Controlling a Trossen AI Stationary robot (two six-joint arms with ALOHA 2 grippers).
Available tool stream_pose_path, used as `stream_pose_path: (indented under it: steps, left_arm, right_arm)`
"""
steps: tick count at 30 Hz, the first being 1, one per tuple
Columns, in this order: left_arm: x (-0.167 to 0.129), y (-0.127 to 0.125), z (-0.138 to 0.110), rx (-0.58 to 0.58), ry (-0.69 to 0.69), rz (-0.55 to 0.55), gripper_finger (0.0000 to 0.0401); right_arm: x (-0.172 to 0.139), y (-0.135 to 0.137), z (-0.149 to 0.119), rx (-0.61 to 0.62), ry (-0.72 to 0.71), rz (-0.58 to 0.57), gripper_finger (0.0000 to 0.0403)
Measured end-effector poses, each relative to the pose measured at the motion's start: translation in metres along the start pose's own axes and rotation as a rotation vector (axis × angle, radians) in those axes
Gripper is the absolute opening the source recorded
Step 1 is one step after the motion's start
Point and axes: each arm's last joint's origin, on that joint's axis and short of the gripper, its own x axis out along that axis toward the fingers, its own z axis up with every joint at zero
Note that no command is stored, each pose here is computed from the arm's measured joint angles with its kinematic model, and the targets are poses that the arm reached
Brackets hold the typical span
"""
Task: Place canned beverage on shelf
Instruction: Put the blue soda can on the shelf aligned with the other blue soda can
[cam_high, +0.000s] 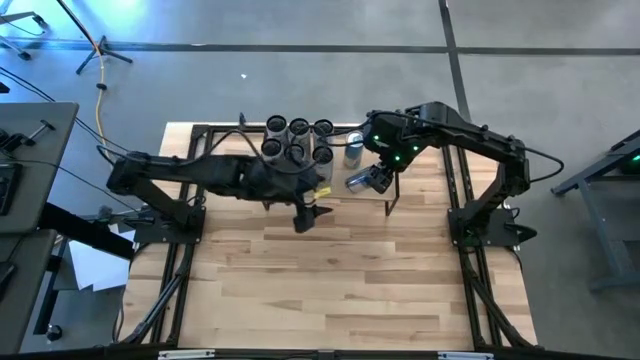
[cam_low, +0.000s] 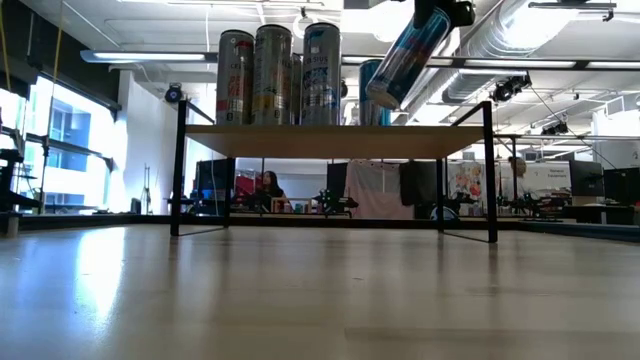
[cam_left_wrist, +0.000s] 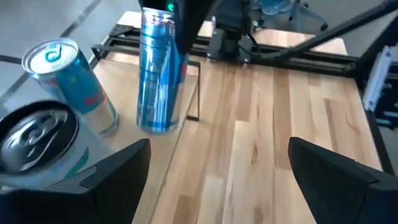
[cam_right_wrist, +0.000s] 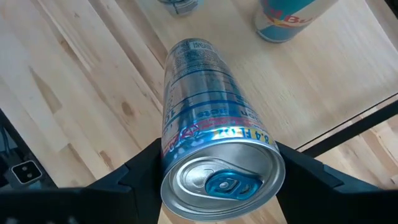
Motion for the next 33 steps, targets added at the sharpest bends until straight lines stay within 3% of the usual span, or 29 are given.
stream_pose_path:
  steps: [8,16,21,28,33]
  left_arm:
    - [0.011,-0.01,0.009,-0.028,-0.151,0.009,0.0351]
    - [0.029,-0.023,-0.02,-0.161,-0.295,-0.074,0.0327]
    - [0.039,-0.027,-0.028,-0.185,-0.284,-0.063,0.024]
    - [0.076,-0.027,-0.039,-0.21,-0.247,0.023,0.0028]
    - [0.095,-0.03,-0.048,-0.254,-0.22,0.057,0.0014]
  right_arm:
    - [-0.02,-0.005,-0.012,0.003,-0.06,0.009,0.0232]
    - [-0.028,-0.007,-0.017,0.021,-0.083,0.019,0.0232]
    - [-0.028,-0.006,-0.018,0.022,-0.065,0.056,0.0232]
    - [-0.026,-0.006,-0.018,0.029,-0.07,0.035,0.0232]
    - [-0.006,-0.008,-0.019,0.059,0.007,-0.001,0.0232]
